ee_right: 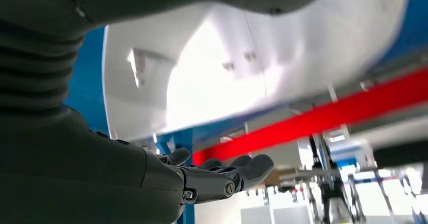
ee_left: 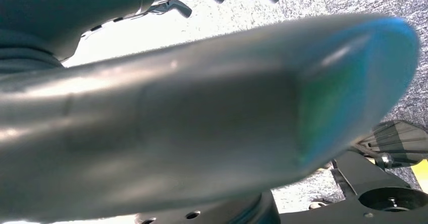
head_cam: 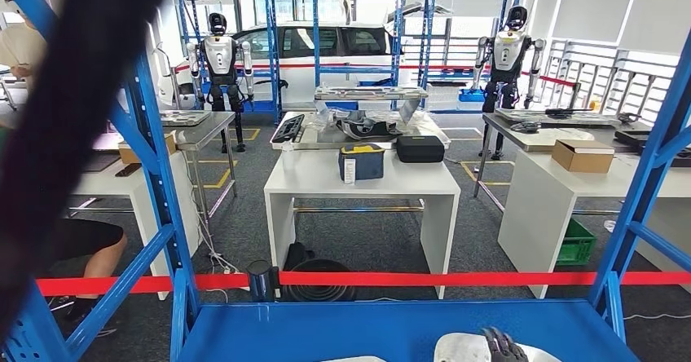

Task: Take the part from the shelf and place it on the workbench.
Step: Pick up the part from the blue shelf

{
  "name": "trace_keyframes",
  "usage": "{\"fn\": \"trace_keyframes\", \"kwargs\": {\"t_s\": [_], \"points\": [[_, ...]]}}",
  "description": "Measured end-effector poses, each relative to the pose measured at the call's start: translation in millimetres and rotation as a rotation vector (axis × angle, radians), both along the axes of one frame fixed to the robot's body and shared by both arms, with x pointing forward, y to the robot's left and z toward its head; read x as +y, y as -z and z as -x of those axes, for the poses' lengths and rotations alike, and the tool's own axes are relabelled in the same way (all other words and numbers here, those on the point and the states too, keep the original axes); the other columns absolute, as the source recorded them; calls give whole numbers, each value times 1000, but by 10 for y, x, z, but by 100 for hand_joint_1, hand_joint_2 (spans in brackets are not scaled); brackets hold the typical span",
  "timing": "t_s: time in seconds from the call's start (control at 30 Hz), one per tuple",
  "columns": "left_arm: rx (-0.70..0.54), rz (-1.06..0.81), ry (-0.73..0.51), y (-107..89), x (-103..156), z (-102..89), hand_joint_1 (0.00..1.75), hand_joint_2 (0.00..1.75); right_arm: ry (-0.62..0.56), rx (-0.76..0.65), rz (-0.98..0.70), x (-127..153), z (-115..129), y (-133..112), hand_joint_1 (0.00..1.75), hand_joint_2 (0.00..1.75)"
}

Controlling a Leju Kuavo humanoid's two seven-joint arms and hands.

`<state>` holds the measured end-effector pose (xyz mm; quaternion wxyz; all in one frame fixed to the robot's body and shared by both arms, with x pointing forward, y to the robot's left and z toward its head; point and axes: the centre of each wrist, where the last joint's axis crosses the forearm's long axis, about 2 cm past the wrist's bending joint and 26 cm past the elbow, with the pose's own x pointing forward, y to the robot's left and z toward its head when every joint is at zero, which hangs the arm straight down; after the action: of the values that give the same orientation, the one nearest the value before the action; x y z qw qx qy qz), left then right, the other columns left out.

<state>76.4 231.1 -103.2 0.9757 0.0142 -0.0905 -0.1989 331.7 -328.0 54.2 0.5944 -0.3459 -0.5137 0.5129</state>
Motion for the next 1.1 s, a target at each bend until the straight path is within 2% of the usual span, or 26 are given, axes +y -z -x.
{"fn": "trace_keyframes", "kwargs": {"t_s": [0.3, 0.5, 0.67, 0.8, 1.1], "points": [[-3, 0, -1, 1, 1, 5, 0, 0, -3, -181, -59, 66, -4, -181, 0, 0], [-3, 1, -3, 2, 1, 10, 0, 0, -22, -371, -108, 113, 56, -321, 0, 0], [-1, 1, -8, 3, 3, 13, 0, 0, -28, -407, -116, 155, 89, -403, 0, 0], [0, 3, -8, 3, 2, 14, 0, 0, -10, -361, -96, 166, 91, -399, 0, 175], [11, -1, -9, 3, 7, 14, 0, 0, 12, -219, -72, 102, 111, -256, 0, 175]]}}
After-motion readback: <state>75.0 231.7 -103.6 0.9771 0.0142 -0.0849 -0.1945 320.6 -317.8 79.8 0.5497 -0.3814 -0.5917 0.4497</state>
